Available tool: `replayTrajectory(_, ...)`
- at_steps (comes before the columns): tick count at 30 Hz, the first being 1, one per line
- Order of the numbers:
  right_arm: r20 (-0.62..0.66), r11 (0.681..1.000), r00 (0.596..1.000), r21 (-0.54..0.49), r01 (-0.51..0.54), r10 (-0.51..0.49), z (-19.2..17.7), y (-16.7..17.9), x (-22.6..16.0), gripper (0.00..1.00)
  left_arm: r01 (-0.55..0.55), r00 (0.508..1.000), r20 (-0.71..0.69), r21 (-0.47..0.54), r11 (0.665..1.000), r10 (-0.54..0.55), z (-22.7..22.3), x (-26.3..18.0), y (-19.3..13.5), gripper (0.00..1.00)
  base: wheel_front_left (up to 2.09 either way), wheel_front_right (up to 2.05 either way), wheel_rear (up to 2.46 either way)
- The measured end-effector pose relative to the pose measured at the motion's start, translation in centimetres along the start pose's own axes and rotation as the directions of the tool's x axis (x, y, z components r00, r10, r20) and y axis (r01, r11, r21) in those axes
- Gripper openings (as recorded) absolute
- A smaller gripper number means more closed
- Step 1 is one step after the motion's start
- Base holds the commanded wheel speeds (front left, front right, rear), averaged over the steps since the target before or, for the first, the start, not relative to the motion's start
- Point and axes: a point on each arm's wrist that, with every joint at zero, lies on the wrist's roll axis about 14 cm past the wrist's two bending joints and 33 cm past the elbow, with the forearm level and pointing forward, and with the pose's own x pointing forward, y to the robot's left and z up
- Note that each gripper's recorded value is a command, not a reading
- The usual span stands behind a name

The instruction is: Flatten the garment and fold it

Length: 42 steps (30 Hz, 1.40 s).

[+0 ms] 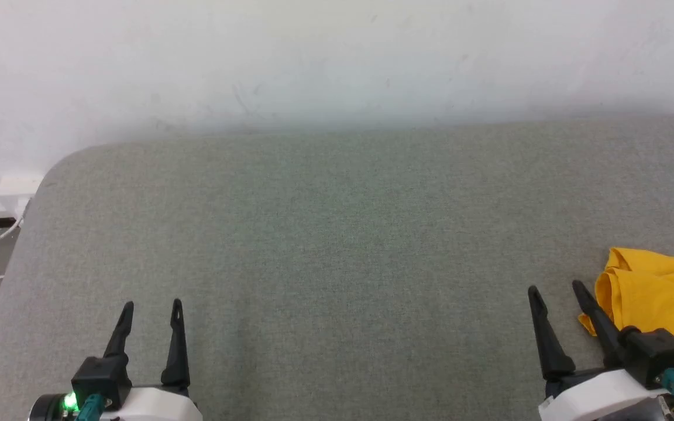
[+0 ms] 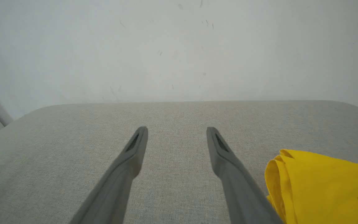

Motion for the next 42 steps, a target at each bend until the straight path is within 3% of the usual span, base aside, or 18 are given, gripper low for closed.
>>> replayTrajectory(10, -0.004, 1.000, 1.000, 0.000, 0.001, -0.001, -0.09, 0.35, -0.43, 1.00, 0.010, 1.000, -0.028, -0.001, 1.000, -0.010, -0.85, -0.24, -0.06, 1.00, 0.00, 0.00, 0.00)
replayTrajectory(11, -0.005, 1.000, 1.000, 0.001, 0.000, 0.000, -0.15, 0.40, -0.40, 0.00, 0.014, 0.999, -0.032, -0.002, 1.000, -0.014, -0.98, -0.26, -0.10, 0.00, 0.00, 0.00, 0.00)
replayTrajectory(42, -0.020, 1.000, 1.000, -0.026, -0.017, 0.016, -0.13, 0.79, 0.13, 0.00, 0.006, 0.999, -0.051, -0.003, 1.000, -0.006, -0.77, -0.37, -0.18, 0.00, 0.00, 0.00, 0.00)
